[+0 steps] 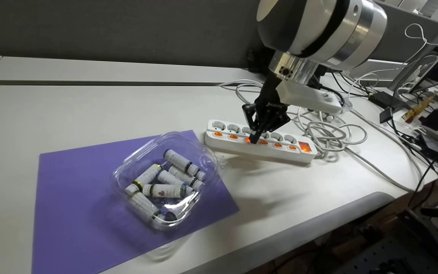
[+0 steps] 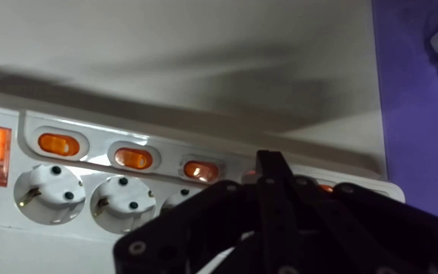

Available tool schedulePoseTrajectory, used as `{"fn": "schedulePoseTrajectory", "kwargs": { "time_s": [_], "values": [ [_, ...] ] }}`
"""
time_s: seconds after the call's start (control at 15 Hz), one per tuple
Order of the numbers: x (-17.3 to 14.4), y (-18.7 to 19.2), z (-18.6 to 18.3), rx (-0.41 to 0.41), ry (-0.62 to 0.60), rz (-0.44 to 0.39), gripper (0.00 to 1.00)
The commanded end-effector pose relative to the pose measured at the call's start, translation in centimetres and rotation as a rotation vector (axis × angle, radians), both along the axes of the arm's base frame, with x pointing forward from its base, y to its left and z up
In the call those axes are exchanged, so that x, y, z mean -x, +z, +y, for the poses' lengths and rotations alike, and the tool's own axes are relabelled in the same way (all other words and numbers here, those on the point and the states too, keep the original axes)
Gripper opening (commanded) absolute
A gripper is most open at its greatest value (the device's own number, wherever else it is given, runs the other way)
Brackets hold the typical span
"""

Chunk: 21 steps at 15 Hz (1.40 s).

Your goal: Switch off third socket on the extension adapter

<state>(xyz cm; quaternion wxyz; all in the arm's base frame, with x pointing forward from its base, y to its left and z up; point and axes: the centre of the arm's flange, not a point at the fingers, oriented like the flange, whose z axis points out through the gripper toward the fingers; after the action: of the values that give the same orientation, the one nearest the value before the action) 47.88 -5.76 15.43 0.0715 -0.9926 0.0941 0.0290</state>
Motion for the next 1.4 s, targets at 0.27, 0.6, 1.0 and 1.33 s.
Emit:
{"fn": "schedulePoseTrajectory", "kwargs": {
  "time_s": [0.27,0.6,1.0,1.33],
  "values": [
    [-1.2,-0.9,-0.2,-0.022,-0.053,0.002,0.0],
    [-1.6,-1.2,-0.4,-0.02,-0.067,0.005,0.0],
    [-3.0,-2.9,-2.9,-0.127,-0.194,0.131,0.0],
    [-3.9,-4.6,-5.2,-0.176,-0.316,0.209,0.0]
  ]
}}
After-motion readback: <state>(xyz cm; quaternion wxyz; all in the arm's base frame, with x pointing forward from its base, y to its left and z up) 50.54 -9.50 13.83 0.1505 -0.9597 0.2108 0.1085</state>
